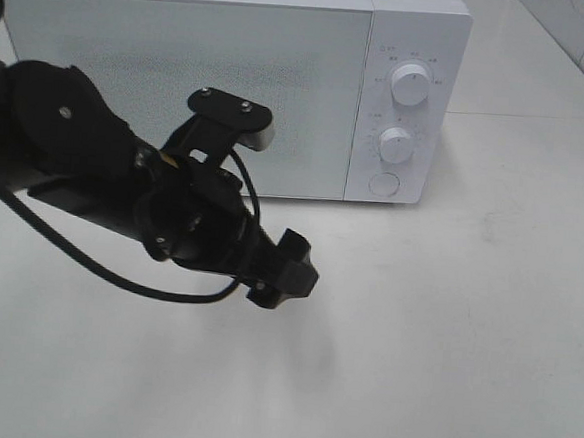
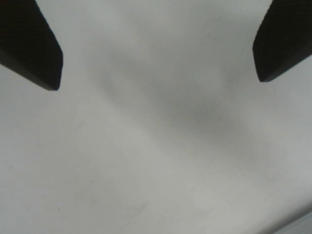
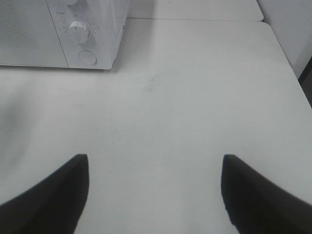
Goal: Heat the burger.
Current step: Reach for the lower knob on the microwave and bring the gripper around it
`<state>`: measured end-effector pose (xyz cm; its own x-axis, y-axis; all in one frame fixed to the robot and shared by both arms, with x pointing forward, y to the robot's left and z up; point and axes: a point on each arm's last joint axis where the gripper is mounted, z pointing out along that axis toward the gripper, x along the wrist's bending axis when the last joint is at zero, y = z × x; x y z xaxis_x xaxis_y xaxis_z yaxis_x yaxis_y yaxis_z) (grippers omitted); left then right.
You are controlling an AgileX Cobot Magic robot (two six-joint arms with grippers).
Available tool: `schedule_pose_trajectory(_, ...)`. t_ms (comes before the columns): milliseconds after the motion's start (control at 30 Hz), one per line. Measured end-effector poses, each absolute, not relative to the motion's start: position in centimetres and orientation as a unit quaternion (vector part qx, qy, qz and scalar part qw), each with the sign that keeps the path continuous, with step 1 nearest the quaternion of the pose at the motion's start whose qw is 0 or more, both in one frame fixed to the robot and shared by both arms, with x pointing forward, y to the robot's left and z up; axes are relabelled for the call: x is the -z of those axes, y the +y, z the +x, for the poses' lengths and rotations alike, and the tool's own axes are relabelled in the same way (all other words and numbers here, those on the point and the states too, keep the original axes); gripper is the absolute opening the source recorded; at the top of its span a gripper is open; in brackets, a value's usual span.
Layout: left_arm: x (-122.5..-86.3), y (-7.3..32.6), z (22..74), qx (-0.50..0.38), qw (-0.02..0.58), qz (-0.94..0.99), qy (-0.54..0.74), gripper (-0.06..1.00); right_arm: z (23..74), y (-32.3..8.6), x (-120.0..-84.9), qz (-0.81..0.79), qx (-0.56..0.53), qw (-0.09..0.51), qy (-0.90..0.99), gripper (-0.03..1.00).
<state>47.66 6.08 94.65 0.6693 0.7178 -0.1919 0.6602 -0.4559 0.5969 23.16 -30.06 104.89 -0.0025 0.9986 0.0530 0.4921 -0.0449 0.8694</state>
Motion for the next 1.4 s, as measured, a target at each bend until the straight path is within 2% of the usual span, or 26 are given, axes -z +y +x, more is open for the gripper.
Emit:
schedule_pose_trajectory(133,-95.6,8.2,48.4,-0.022,0.321,0.846,0.425,0.99,23.2,-30.1,-104.9,0.619,-0.373,0.34,0.602,0.74)
schedule_pose_trajectory(200,-98.0,11.4,49.5,-0.015,0.33,0.823,0.462,0.99,23.2,-30.1,-104.9,0.619,-0.373,0.34,0.602,0.74)
schedule_pose_trajectory(433,-101.0,16.5,49.9,-0.017,0.32,0.792,0.52,0.99,23.2,-30.1,-104.9,0.619,-0.373,0.34,0.602,0.74)
schedule_pose_trajectory(500,-102.1,18.9,49.4,-0.023,0.3,0.783,0.545,0.99,23.2,-30.1,-104.9,0.619,-0.373,0.34,0.602,0.74)
schedule_pose_trajectory(600,-102.5,19.6,49.2,-0.027,0.291,0.781,0.552,0.99,23.2,-30.1,-104.9,0.619,-0.373,0.34,0.602,0.74)
schedule_pose_trajectory(667,-103.8,21.9,47.9,-0.037,0.254,0.779,0.571,0.99,23.2,-30.1,-104.9,0.619,-0.373,0.34,0.602,0.74)
schedule_pose_trajectory(1033,-106.6,24.8,44.2,-0.096,0.178,0.782,0.589,0.99,23.2,-30.1,-104.9,0.619,-0.373,0.34,0.602,0.74)
schedule_pose_trajectory(1400,-105.3,26.5,39.2,-0.106,0.143,0.78,0.6,0.99,23.2,-30.1,-104.9,0.619,-0.373,0.34,0.602,0.74)
